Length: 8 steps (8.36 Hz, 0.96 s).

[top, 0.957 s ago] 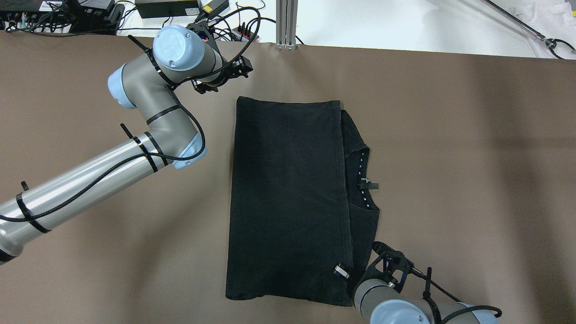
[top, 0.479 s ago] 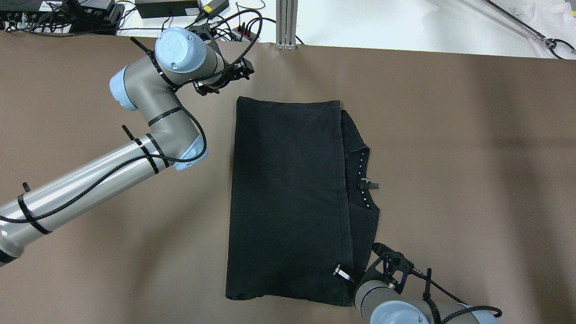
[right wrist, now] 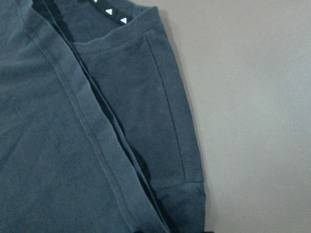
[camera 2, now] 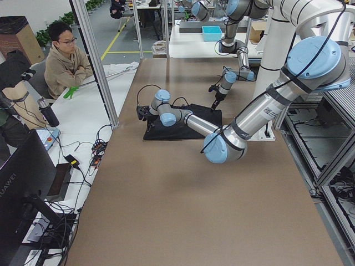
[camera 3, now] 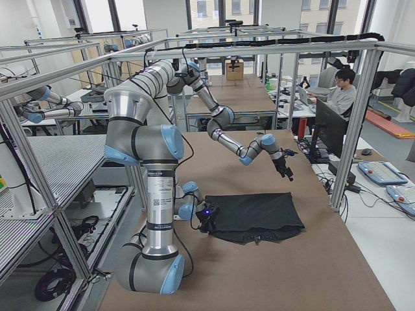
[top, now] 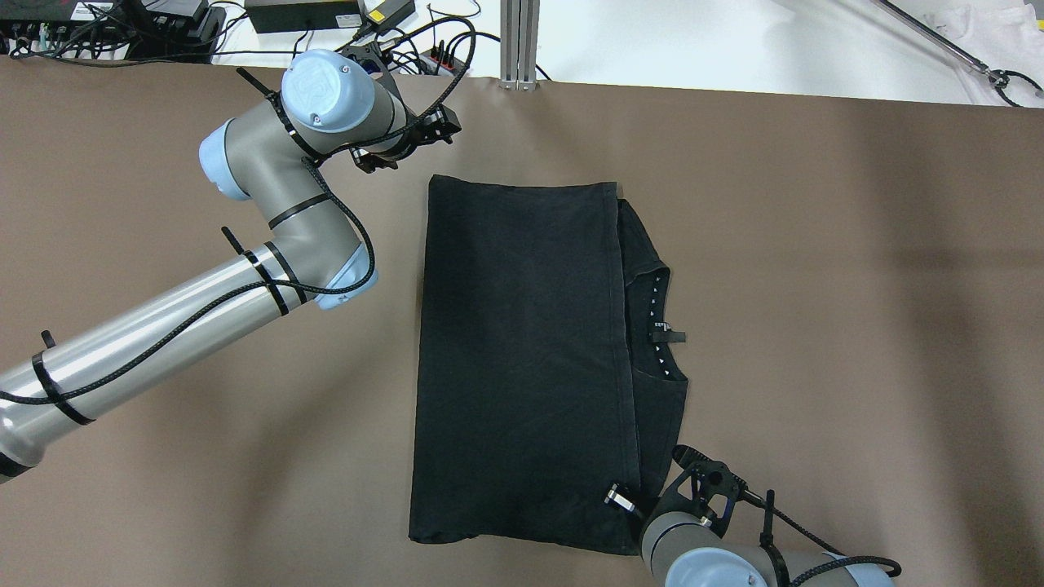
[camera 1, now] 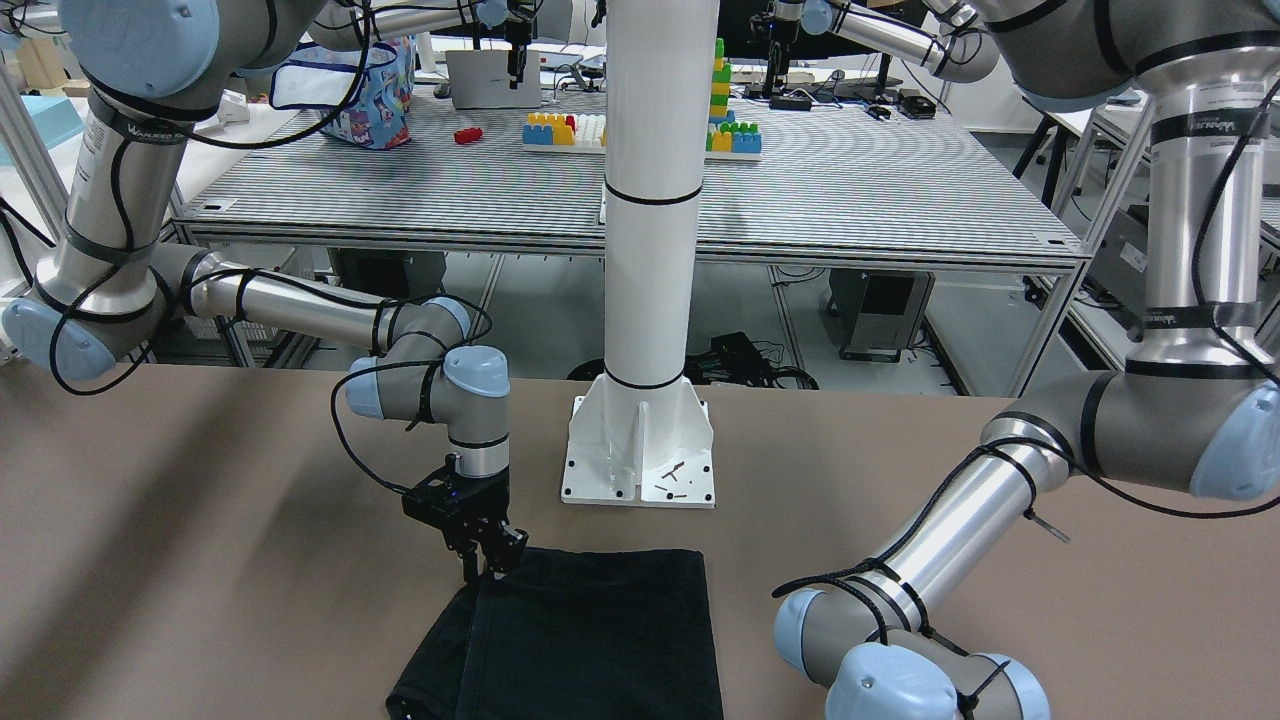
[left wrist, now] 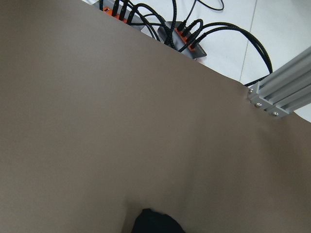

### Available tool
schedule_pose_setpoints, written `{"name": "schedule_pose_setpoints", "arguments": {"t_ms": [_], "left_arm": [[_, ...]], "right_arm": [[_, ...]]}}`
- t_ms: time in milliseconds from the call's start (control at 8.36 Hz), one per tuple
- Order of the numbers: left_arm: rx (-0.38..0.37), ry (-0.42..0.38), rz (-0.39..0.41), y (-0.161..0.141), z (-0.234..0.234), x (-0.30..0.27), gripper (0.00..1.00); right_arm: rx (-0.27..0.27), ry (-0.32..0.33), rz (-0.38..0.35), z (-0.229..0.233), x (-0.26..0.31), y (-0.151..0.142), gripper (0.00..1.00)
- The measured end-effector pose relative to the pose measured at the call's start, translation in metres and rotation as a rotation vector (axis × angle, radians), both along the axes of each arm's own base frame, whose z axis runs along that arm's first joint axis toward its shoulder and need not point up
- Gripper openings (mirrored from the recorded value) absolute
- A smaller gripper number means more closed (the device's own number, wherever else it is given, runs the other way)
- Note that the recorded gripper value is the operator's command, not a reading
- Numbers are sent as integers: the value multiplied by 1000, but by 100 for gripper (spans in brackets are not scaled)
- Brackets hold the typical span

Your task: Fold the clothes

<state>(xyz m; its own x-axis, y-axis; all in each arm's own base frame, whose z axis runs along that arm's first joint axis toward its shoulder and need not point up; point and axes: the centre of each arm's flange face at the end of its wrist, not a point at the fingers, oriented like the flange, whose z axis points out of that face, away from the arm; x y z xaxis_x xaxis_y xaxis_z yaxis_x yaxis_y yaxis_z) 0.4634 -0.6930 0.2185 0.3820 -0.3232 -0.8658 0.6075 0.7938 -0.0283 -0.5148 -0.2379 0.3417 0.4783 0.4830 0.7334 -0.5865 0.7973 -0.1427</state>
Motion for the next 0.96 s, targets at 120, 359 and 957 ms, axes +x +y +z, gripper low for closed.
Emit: {"name": "schedule_pose_setpoints", "arguments": {"t_ms": [120,359,957], "left_arm": [[-2,2,-7,0,0,0,100],[-5,5,-16,6,-2,9,100],[-21,38,-29,22,-2,14,100]], "right_arm": [[-1,6,-1,3,-2,0,21],[-2,5,1,3,-4,0,0],[-6,-1,3,-37,2,2,0]]}}
